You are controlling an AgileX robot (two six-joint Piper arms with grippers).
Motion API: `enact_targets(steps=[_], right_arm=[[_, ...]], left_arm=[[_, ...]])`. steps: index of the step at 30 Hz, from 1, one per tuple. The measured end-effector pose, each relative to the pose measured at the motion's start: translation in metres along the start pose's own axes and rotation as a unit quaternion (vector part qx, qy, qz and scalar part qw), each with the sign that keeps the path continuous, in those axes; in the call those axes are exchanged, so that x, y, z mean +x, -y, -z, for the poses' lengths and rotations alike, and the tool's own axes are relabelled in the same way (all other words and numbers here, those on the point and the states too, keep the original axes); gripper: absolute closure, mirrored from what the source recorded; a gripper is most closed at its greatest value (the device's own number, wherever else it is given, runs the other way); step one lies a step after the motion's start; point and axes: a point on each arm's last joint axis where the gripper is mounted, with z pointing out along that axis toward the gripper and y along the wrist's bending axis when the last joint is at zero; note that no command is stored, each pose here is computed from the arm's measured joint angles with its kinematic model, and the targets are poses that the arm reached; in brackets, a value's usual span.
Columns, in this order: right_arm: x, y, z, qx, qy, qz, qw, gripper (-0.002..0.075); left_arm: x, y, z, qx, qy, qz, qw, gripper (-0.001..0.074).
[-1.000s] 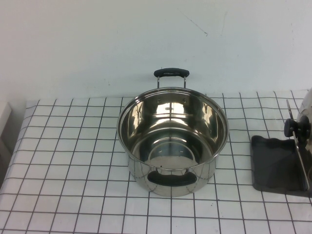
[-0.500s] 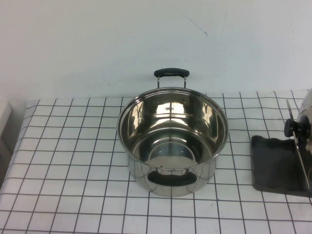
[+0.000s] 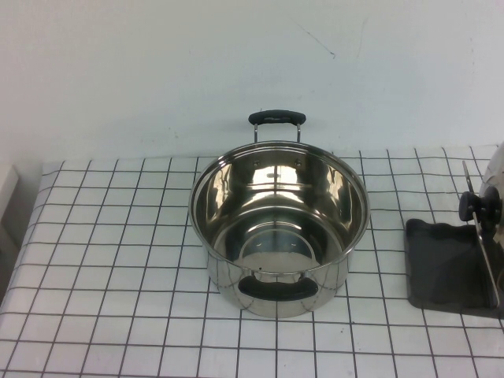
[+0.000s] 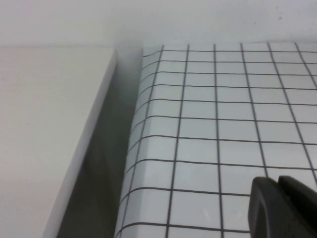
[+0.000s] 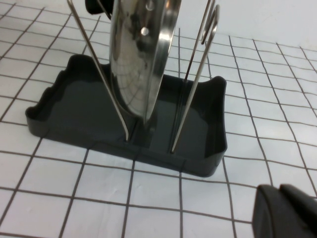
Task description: Put pot lid on rack
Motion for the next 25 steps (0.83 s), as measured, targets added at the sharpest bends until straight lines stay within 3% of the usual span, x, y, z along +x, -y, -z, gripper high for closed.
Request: enact_targets(steps=[4, 25], right_arm=[[0.0, 0.0001, 0.0, 0.0, 0.0, 0.001, 1.0, 0.0728], [0.0, 0.0001, 0.0, 0.0, 0.0, 0.001, 1.0, 0.0728]], left_arm=[[0.0001, 0.0022, 0.0001, 0.02, -0.001, -0.006, 1.0, 0.0737], [0.0001, 0.0023, 0.0001, 0.021, -0.001, -0.007, 1.0, 0.0737]])
